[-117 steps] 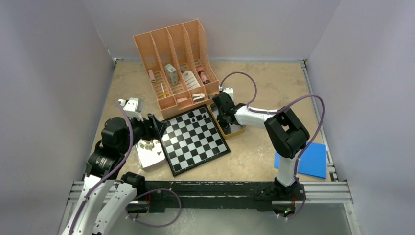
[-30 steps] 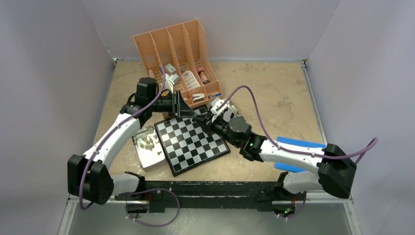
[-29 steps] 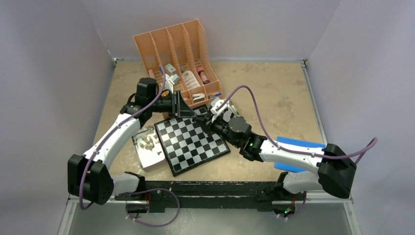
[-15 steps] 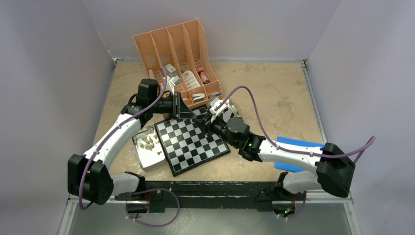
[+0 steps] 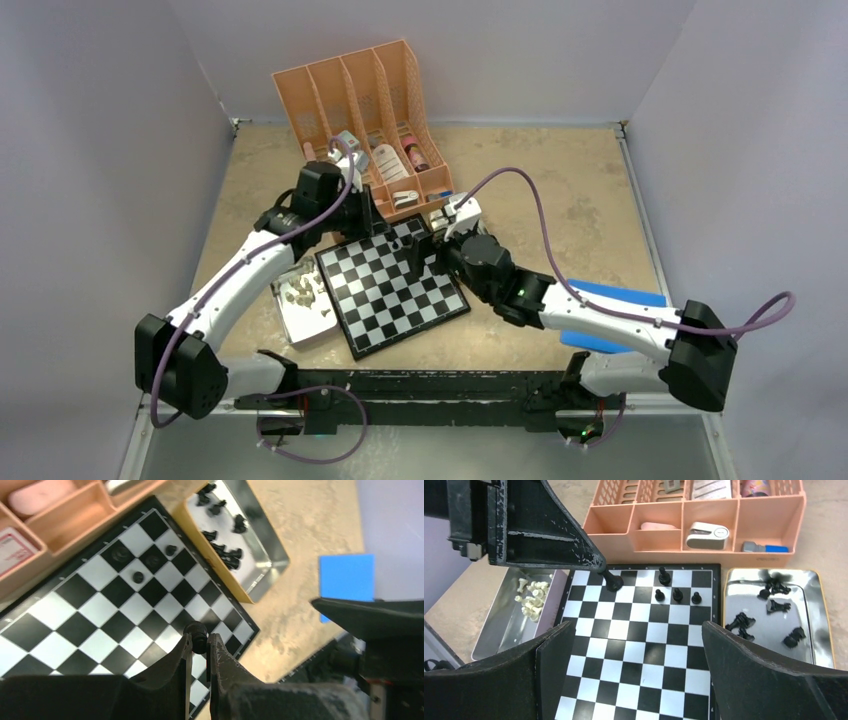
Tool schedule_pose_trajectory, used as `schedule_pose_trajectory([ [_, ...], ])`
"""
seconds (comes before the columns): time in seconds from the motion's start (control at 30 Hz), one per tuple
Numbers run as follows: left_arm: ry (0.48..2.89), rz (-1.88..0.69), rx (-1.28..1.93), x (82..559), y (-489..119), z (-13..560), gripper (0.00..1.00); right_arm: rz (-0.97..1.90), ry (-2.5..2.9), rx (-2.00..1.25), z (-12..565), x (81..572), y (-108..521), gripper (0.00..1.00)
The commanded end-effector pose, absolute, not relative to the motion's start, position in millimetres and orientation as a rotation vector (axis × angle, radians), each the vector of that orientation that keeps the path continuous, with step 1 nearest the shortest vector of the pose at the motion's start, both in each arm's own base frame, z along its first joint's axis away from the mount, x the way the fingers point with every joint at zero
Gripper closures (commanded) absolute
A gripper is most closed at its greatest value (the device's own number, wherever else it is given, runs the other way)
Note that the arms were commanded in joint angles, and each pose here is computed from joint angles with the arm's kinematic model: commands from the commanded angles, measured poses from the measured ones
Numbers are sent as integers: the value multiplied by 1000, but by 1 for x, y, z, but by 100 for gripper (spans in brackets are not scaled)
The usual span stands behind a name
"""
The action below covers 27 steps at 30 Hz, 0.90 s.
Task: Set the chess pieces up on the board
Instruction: Place the chess piece on the chessboard.
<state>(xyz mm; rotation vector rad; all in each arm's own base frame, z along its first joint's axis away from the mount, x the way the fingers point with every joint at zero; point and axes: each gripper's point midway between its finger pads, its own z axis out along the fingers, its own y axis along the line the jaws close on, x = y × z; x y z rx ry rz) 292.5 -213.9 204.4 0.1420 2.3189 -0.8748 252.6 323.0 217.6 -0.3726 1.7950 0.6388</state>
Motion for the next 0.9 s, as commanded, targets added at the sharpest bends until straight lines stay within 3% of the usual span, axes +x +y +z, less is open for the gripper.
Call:
schedule_pose_trajectory([
  [0.0,2270,-575,24,324,-192,197,100,642,1810,-215,238,254,304,1],
  [0.3,2349,-364,-15,334,-191,144,100,634,1828,-141,229,247,284,1],
  [0.87,2317,-335,-33,356,-196,99,100,663,1790,-152,239,243,280,1],
])
